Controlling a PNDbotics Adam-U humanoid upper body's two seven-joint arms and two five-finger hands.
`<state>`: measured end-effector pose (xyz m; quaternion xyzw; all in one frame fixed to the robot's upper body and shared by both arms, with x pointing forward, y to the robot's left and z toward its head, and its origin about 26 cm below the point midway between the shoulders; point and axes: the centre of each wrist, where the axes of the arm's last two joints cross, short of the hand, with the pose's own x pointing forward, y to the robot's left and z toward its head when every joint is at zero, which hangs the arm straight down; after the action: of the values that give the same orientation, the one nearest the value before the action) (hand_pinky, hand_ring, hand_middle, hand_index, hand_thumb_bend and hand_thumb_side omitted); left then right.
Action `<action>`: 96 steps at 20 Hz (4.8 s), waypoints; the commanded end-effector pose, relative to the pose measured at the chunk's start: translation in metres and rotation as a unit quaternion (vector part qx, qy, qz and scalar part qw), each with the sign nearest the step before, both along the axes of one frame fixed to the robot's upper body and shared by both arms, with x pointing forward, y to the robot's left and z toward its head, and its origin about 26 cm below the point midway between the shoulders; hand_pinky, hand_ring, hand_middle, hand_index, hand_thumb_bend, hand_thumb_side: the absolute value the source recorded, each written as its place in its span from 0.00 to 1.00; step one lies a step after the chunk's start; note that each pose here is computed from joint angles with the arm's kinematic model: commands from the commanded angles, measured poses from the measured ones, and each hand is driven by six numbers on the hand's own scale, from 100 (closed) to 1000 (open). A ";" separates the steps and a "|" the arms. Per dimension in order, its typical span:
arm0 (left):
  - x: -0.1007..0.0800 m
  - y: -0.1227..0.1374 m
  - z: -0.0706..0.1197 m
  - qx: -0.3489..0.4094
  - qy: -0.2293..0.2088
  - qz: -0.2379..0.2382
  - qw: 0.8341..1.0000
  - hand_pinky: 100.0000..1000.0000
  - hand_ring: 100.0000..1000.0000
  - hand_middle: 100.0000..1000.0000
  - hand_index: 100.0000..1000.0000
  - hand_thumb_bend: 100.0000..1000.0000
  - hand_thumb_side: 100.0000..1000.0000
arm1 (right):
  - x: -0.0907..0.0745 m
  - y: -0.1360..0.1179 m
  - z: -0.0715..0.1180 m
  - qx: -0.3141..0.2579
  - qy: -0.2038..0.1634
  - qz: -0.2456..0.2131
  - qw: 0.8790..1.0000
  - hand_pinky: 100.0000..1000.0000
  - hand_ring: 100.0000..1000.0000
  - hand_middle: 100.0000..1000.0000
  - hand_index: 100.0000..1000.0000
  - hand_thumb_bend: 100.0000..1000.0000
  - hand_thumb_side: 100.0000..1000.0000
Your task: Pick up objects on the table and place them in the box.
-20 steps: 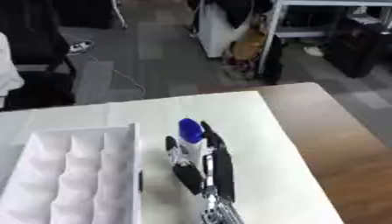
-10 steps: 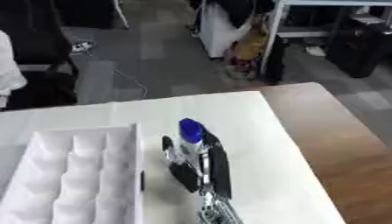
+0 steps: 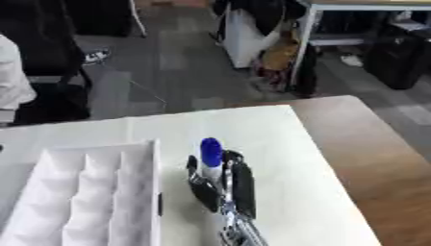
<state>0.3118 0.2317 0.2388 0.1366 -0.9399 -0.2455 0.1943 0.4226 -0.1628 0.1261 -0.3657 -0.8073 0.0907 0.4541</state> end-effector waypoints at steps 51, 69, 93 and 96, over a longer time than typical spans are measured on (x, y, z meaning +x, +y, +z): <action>-0.001 -0.020 0.035 -0.046 -0.096 -0.049 0.993 0.63 0.51 0.74 0.85 0.48 0.81 | -0.012 0.052 0.131 -0.162 -0.192 0.267 0.930 0.00 0.00 0.00 0.20 0.00 0.69; -0.001 -0.027 0.046 -0.045 -0.112 -0.061 0.991 0.63 0.51 0.73 0.85 0.48 0.82 | 0.000 0.054 0.124 -0.215 -0.203 0.253 0.921 0.49 0.70 0.48 0.71 0.00 0.99; -0.001 -0.027 0.045 -0.046 -0.112 -0.056 0.991 0.63 0.51 0.73 0.85 0.49 0.82 | 0.004 0.048 0.122 -0.259 -0.155 0.240 0.922 0.94 0.99 0.79 0.97 0.37 1.00; -0.001 -0.026 0.045 -0.045 -0.111 -0.054 0.991 0.63 0.51 0.73 0.85 0.49 0.82 | 0.003 0.046 0.124 -0.258 -0.162 0.235 0.923 0.88 0.95 0.75 0.94 0.33 1.00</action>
<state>0.3148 0.2054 0.2759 0.0992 -0.9703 -0.1973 0.0983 0.4271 -0.1138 0.2381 -0.2748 -0.8765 0.3491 0.1853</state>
